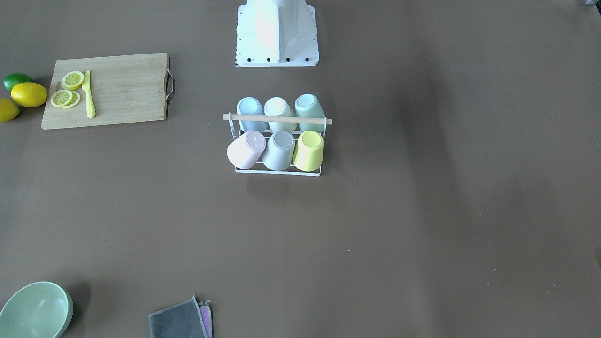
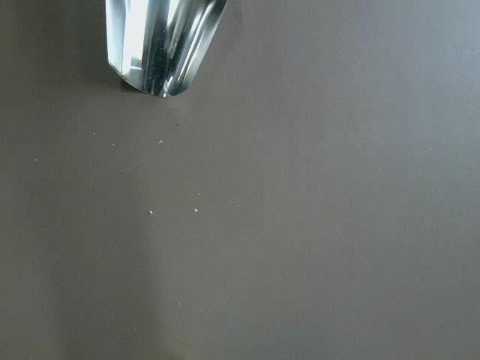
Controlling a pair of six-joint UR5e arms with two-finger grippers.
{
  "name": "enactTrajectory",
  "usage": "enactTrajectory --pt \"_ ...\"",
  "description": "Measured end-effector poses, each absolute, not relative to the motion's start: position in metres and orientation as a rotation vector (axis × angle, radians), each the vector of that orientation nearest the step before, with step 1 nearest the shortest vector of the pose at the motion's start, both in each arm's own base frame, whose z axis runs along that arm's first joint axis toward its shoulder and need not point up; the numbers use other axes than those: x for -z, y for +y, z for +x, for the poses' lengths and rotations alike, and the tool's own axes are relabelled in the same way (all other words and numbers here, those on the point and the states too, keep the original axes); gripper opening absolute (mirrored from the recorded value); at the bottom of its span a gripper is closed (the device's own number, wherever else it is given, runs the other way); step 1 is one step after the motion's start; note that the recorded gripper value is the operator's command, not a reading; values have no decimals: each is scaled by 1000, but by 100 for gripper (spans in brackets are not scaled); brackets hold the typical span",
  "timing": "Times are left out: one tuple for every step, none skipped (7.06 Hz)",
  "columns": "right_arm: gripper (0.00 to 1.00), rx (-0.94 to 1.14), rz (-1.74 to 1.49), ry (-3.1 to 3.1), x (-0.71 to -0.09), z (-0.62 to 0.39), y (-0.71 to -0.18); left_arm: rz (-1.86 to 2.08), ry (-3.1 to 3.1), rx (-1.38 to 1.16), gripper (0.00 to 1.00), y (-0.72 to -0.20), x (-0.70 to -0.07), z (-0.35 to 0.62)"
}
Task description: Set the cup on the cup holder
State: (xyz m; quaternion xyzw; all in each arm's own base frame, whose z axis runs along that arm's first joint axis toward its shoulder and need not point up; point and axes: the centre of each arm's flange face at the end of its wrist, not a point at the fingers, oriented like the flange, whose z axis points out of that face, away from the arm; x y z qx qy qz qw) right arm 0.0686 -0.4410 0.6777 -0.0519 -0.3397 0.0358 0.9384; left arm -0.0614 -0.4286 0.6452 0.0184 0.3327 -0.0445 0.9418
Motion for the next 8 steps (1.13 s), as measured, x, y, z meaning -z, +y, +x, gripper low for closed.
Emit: enactTrajectory --pt "100 -73 -106 -694 -678 69 -441 36 679 90 98 -428 -646 -61" --pt "100 -75 -107 -694 -678 69 -441 36 679 90 98 -428 -646 -61" --pt "100 -76 -107 -695 -679 69 -440 36 679 90 98 -429 -646 -61" --pt "100 -77 -109 -695 -679 70 -439 37 678 90 98 -429 -645 -61" --pt "100 -78 -109 -695 -679 70 -439 37 673 90 98 -429 -646 -61" --pt "100 -78 -110 -695 -680 70 -438 40 662 91 98 -429 -646 -62" --pt "100 -79 -110 -695 -680 70 -438 43 655 91 98 -429 -645 -63" --pt "100 -79 -110 -695 -680 70 -438 45 652 90 98 -429 -645 -64"
